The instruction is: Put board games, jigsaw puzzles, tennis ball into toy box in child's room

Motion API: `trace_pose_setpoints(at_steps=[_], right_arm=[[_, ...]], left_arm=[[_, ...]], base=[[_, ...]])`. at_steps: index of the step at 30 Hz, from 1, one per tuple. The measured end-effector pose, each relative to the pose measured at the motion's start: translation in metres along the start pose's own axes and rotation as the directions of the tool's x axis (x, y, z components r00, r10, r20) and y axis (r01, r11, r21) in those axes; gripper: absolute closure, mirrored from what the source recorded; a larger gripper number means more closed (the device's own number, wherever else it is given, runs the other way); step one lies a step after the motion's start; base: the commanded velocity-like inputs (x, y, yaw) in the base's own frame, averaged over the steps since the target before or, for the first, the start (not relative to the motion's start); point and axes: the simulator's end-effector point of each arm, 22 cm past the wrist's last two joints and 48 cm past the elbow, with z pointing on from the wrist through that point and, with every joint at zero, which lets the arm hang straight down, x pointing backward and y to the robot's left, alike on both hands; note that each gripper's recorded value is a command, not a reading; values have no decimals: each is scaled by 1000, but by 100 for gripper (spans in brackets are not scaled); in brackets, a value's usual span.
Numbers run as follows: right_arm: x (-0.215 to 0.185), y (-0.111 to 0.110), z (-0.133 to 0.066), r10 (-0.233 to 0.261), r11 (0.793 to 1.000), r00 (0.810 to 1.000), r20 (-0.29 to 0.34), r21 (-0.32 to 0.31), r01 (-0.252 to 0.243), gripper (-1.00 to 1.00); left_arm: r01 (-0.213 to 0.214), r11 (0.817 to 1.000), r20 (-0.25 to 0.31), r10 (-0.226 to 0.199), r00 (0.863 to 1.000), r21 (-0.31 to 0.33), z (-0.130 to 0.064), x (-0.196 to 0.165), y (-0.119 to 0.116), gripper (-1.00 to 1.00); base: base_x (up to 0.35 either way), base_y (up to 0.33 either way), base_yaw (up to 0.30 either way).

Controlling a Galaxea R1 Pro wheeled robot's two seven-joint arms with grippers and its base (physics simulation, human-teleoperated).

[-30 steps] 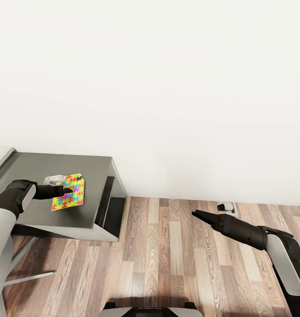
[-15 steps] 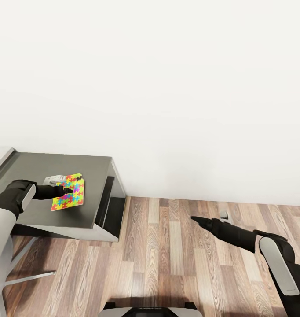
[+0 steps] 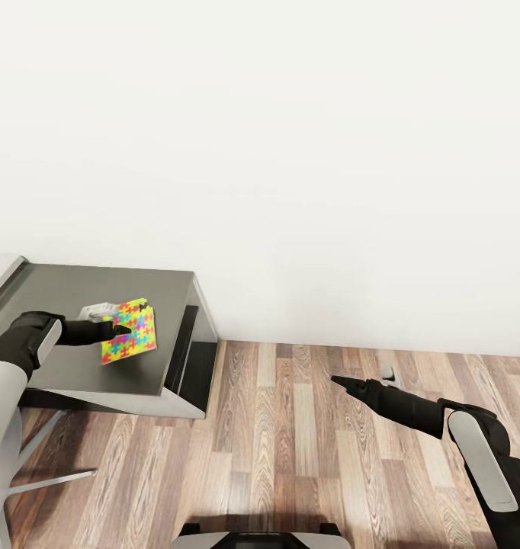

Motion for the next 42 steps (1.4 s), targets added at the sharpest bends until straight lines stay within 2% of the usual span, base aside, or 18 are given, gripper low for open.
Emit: trace_pose_setpoints(at_steps=[14,24,42], right_arm=[[1,0,0,1,1000,1000,-2,-2,-1,-100],[1,1,1,1,1000,1000,-3,-4,-1,-100],[1,1,1,2,1000,1000,-3,-6,-2,-100]], left_arm=[[3,1000,1,-3,1000,10,-1,-1,0,-100],[5,996,-4,-4,1000,88,-2,0,-17,-100],[10,995,-7,-9,1000,97,-3,1,-19,-100]], base=[[0,0,0],[0,0,0],[0,0,0]])
